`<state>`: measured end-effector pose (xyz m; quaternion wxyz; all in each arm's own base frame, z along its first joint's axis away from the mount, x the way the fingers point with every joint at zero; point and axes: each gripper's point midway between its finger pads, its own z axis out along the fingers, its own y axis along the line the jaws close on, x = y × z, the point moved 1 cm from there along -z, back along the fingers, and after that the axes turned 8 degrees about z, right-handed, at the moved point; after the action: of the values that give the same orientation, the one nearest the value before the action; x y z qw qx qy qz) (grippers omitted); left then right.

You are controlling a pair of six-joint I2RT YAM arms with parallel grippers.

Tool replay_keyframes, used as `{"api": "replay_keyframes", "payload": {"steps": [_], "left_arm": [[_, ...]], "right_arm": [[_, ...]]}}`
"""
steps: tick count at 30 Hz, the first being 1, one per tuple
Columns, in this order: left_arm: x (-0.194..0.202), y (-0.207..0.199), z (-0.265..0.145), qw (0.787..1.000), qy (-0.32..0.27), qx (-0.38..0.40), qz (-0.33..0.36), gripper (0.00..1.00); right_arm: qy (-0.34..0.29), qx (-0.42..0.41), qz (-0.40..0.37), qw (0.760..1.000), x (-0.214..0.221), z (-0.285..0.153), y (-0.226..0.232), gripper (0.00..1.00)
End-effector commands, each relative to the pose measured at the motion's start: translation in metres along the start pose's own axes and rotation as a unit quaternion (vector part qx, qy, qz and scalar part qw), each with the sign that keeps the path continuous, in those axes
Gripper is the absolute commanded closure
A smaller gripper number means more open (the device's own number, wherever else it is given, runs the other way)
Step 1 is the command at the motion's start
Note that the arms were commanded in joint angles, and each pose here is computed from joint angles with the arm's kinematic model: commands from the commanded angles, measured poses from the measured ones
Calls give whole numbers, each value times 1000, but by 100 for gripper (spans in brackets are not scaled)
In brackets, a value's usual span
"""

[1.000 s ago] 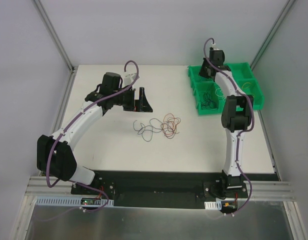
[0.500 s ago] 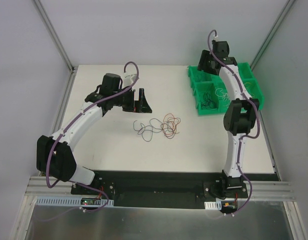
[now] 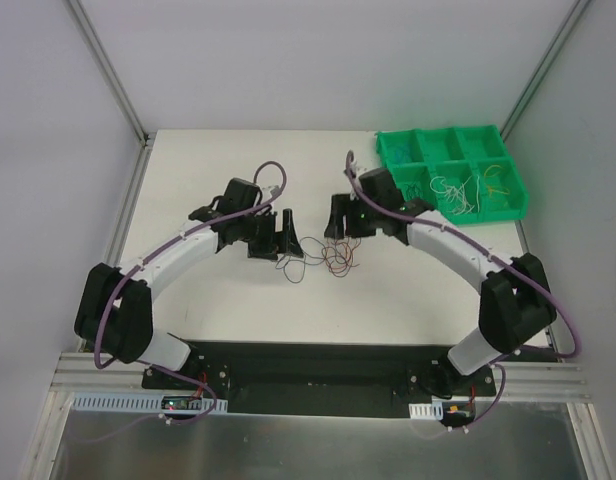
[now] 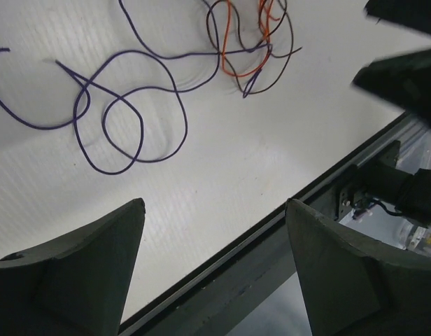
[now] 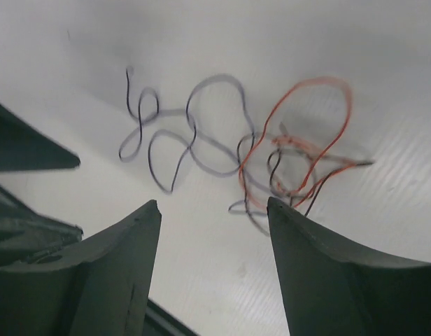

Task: Untangle the cables

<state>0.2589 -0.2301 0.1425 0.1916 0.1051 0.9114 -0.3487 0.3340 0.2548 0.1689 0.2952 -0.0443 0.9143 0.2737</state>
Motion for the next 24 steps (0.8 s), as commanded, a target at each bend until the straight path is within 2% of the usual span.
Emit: {"api": "replay_keyframes", "payload": {"steps": [1, 6, 13, 14, 16, 18, 21, 24], "left_arm": [[9, 17, 18, 998, 8, -63, -6, 20], [3, 38, 38, 994, 21, -109, -1, 25], [-1, 62, 63, 986, 51, -157, -3, 34], [-1, 65, 65, 985, 53, -163, -3, 38], [-2, 69, 69, 984, 57, -171, -4, 52], [0, 74, 66, 981, 60, -186, -3, 73], [1, 78, 49, 975, 52, -216, 9, 99], [-1, 73, 20, 971, 30, -233, 30, 100]], "right_arm": [[25, -67, 6, 997, 53, 2, 22, 35], [29, -80, 33, 996, 87, 10, 10, 40], [20, -77, 43, 996, 90, 30, 3, 45], [20, -73, 41, 996, 89, 34, 2, 46], [25, -65, 38, 997, 88, 41, -1, 47], [28, -53, 34, 998, 86, 48, -4, 48], [28, -33, 30, 999, 85, 59, -12, 49], [34, -15, 30, 999, 87, 66, -19, 50]]}}
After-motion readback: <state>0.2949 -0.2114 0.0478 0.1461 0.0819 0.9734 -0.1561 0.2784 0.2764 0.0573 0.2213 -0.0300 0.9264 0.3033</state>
